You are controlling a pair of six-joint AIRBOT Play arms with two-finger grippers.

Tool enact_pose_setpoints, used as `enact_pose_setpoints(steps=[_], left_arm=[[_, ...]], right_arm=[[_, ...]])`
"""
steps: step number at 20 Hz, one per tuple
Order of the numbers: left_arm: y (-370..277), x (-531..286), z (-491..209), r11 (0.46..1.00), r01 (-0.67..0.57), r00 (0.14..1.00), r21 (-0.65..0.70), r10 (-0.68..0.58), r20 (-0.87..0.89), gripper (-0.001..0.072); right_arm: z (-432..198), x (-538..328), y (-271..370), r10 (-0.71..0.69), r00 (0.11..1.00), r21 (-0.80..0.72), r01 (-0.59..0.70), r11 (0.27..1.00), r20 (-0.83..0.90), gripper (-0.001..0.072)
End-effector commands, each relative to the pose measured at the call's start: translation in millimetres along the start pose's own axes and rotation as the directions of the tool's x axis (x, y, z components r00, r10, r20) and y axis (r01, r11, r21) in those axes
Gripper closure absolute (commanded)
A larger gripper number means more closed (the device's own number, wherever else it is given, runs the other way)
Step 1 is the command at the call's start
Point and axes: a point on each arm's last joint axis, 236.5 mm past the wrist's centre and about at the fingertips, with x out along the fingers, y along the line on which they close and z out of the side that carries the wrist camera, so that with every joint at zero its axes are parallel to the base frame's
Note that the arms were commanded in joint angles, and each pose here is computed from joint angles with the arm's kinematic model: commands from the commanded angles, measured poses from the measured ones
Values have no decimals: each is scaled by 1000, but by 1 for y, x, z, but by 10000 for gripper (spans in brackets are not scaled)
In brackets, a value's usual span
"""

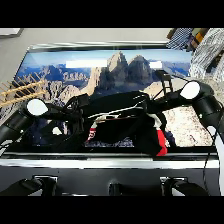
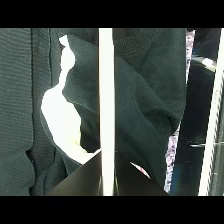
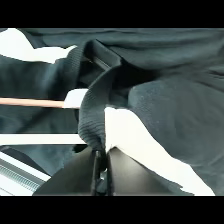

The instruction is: Fold the clothes and pants, and hang the long-sleeved shirts on hangers.

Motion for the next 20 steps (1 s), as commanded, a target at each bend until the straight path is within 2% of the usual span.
enact_pose_setpoints(steps=[1, 8, 14, 15, 17, 19, 20], left_arm=[[0, 0, 0, 1000, 0, 1000, 1, 0, 0, 677], [0, 0, 1, 1000, 2, 1000, 0, -2, 3, 677], [5, 0, 17, 999, -19, 997, -34, 22, 71, 677], [6, 0, 18, 999, -24, 997, -36, 26, 76, 677], [7, -1, 18, 999, -26, 997, -38, 29, 78, 677], [7, -1, 18, 999, -26, 997, -38, 29, 78, 677], [7, -1, 18, 999, -26, 997, -38, 29, 78, 677]], right_arm=[[4, -6, 16, 57, 998, 6, -57, 998, 30, 672], [5, -37, 60, 171, 981, -19, -170, 985, 93, 672], [-12, -24, 80, 136, 990, -119, -132, 984, 27, 662], [-12, -24, 78, 131, 991, -118, -127, 985, 27, 556], [-16, -25, 75, 116, 993, -126, -113, 986, 11, 215], [-16, -38, 69, 71, 997, -161, -68, 985, 12, 164], [-9, -50, 64, 29, 998, -182, -19, 983, 49, 80]])
